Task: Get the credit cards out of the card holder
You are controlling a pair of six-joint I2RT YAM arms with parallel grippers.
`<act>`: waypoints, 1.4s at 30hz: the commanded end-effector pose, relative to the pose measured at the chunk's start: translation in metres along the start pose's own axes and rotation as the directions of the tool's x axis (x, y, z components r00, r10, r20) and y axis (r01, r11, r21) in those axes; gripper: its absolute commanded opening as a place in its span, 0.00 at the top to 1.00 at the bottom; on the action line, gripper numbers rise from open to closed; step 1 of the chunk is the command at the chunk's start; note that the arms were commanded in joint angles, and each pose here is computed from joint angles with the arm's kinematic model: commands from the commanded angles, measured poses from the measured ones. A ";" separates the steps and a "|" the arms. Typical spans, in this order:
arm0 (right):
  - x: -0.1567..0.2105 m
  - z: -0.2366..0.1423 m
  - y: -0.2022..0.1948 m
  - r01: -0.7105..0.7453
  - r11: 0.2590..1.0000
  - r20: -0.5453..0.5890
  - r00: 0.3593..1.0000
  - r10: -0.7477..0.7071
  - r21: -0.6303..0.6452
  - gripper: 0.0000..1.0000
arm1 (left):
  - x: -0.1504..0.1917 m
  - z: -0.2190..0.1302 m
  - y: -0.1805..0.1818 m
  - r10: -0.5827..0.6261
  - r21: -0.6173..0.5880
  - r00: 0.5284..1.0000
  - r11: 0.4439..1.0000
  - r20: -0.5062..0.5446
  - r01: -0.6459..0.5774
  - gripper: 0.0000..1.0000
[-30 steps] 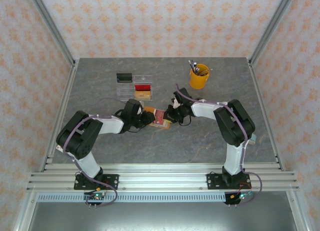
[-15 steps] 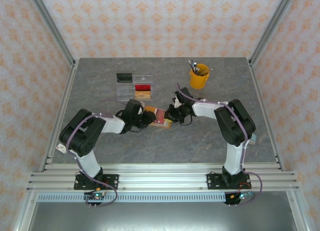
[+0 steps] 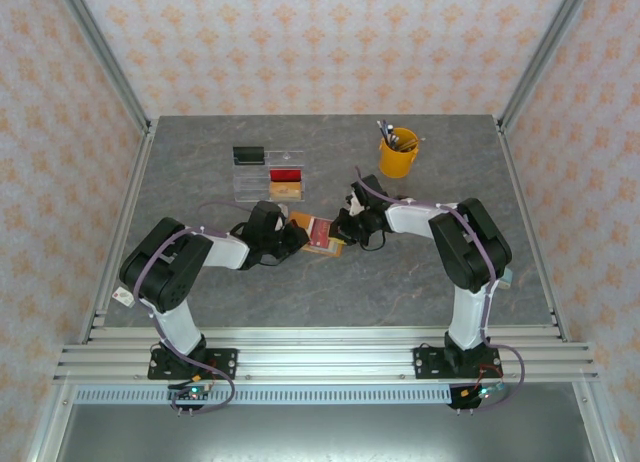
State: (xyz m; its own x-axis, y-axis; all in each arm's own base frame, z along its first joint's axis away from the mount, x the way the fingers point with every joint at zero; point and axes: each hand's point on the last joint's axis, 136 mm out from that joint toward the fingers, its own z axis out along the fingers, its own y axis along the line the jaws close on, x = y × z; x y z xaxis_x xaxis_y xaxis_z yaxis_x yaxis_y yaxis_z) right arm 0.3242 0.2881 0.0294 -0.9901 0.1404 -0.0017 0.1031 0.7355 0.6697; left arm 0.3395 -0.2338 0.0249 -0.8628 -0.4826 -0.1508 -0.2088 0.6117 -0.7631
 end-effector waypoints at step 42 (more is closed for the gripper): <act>0.031 0.013 -0.055 -0.047 0.980 -0.074 0.995 0.062 0.193 0.89 | -0.019 0.005 -0.008 0.098 -0.087 0.995 0.991 -0.032 -0.101 0.65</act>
State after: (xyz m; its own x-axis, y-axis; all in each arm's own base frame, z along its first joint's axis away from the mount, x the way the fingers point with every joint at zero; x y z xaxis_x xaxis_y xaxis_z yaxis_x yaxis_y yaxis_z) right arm 0.3234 0.2887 0.0292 -0.9921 0.1248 -0.0154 0.0827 0.7401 0.6674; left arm 0.3553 -0.2298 0.0314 -0.8865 -0.4061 -0.2219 -0.1623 0.7218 -0.6727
